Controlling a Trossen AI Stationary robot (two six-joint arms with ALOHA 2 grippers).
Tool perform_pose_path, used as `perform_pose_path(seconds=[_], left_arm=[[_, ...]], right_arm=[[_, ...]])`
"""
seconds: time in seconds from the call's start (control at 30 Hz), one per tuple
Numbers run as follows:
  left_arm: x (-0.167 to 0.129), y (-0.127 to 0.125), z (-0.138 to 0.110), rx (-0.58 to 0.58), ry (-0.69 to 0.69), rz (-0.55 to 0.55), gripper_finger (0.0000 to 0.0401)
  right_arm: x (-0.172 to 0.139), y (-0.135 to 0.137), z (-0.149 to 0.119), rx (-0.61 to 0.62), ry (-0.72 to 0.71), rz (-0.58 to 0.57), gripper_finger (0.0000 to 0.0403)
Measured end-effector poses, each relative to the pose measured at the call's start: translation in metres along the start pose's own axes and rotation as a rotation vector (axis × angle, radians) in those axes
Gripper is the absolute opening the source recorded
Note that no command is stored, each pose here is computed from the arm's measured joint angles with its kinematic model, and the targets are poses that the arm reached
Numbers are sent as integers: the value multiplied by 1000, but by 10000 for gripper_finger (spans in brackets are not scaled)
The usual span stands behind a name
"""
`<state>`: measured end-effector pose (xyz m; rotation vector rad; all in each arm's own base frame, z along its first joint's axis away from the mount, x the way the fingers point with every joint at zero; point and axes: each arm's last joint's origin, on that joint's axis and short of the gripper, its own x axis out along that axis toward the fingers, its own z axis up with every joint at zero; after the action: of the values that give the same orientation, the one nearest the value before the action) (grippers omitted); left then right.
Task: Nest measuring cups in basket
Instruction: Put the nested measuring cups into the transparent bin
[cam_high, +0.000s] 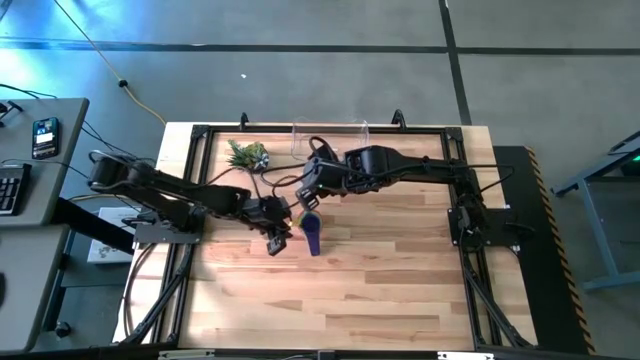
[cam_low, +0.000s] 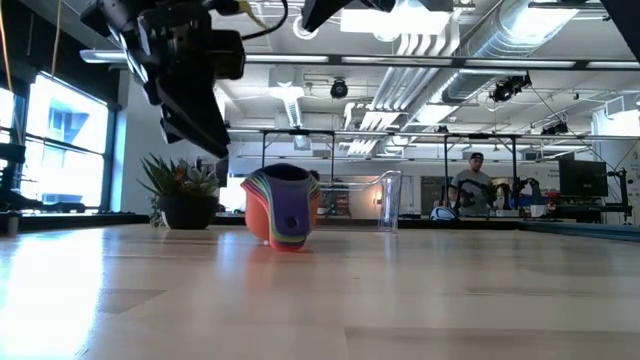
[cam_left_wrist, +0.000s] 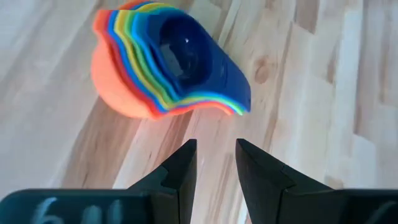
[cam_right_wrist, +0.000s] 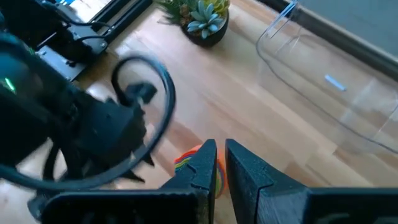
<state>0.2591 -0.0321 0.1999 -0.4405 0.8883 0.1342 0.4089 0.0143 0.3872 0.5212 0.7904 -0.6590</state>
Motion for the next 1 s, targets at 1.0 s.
perform_pose_path(seconds=[1.0], left_arm=[[-133,23,-33,210,-115,-15,104]], right_arm=[[-8,67,-114,352,217,-2,50]])
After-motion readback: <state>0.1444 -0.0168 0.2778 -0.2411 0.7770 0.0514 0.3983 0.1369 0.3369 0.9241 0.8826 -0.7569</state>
